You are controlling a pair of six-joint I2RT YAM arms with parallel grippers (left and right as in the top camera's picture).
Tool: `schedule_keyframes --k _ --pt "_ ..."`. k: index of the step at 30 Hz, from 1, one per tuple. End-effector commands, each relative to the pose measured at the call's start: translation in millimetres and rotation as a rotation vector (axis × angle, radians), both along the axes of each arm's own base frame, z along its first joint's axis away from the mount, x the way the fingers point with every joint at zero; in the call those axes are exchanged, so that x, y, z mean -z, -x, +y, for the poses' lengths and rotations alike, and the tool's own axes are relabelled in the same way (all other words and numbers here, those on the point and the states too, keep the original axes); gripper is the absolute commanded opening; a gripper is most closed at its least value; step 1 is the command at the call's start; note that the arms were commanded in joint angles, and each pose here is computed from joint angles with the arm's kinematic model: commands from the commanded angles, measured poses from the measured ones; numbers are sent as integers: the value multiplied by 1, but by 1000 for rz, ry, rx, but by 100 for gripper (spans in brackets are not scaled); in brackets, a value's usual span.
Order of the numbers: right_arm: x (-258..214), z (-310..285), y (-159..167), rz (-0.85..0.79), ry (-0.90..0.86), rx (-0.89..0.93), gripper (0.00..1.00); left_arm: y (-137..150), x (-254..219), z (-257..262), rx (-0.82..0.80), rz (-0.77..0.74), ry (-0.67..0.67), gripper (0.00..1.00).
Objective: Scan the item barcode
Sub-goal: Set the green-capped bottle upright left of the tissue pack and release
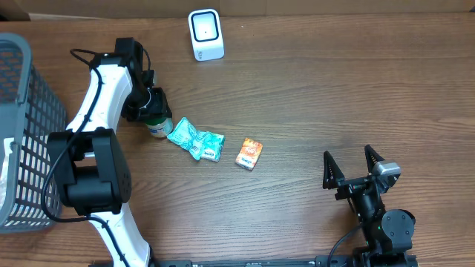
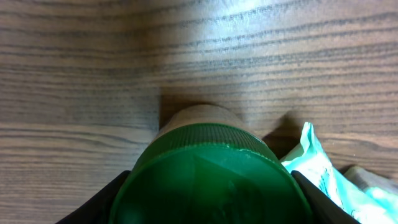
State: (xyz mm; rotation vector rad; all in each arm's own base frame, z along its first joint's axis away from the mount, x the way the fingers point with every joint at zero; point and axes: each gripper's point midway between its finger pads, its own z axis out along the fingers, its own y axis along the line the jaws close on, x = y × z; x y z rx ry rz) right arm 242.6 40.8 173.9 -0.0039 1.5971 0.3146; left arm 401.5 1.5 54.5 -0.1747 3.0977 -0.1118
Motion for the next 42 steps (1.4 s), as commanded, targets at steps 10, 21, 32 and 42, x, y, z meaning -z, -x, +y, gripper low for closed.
schedule_keyframes --k 10,21,32,42 --pt "2 0 0 -1 -2 2 100 13 17 -2 -17 50 2 65" --pt "2 0 0 -1 -2 2 100 4 -21 -1 -19 -7 0 97" --pt "2 0 0 -1 -2 2 100 8 -206 -1 -18 -401 -8 100" --pt "2 0 0 -1 -2 2 100 65 -295 38 -185 -634 -55 100"
